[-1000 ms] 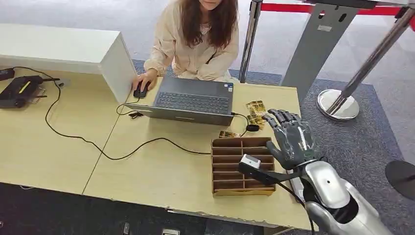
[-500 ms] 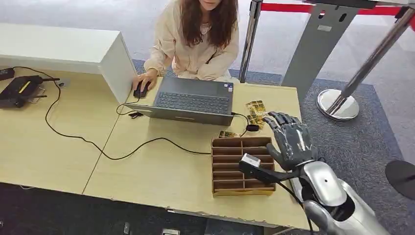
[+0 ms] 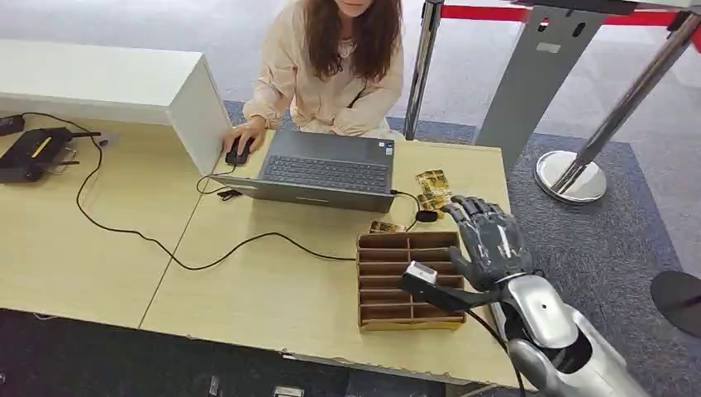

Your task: Pass the card to the sensor for recognition and then transmit it.

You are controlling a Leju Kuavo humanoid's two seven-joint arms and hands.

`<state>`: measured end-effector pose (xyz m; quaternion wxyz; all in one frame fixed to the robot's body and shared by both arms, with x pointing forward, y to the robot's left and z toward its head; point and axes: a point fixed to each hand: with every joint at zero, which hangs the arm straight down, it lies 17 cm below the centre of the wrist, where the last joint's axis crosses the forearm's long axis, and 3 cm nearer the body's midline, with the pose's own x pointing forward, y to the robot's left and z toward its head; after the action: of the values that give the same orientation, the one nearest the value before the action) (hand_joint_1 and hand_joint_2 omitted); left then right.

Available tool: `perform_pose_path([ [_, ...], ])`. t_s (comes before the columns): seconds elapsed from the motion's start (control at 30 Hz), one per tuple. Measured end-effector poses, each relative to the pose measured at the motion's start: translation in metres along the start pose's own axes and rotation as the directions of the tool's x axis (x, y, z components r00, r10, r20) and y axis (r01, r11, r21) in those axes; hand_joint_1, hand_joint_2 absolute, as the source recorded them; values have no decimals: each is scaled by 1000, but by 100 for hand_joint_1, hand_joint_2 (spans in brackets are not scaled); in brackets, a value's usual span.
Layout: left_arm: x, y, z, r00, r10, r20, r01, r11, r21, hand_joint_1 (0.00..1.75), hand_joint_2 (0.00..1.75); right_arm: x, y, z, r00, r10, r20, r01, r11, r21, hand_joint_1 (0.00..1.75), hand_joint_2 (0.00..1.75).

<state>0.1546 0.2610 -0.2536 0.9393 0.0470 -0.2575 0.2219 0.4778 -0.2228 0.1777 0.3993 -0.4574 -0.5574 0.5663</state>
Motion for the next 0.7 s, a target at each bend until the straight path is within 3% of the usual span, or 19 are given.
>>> perform_pose_path([
  [0.7, 2, 0, 0, 1000, 4, 13, -4, 1000, 1, 0, 0, 14, 18, 2, 1000, 1, 22, -2, 999, 37, 56, 175],
])
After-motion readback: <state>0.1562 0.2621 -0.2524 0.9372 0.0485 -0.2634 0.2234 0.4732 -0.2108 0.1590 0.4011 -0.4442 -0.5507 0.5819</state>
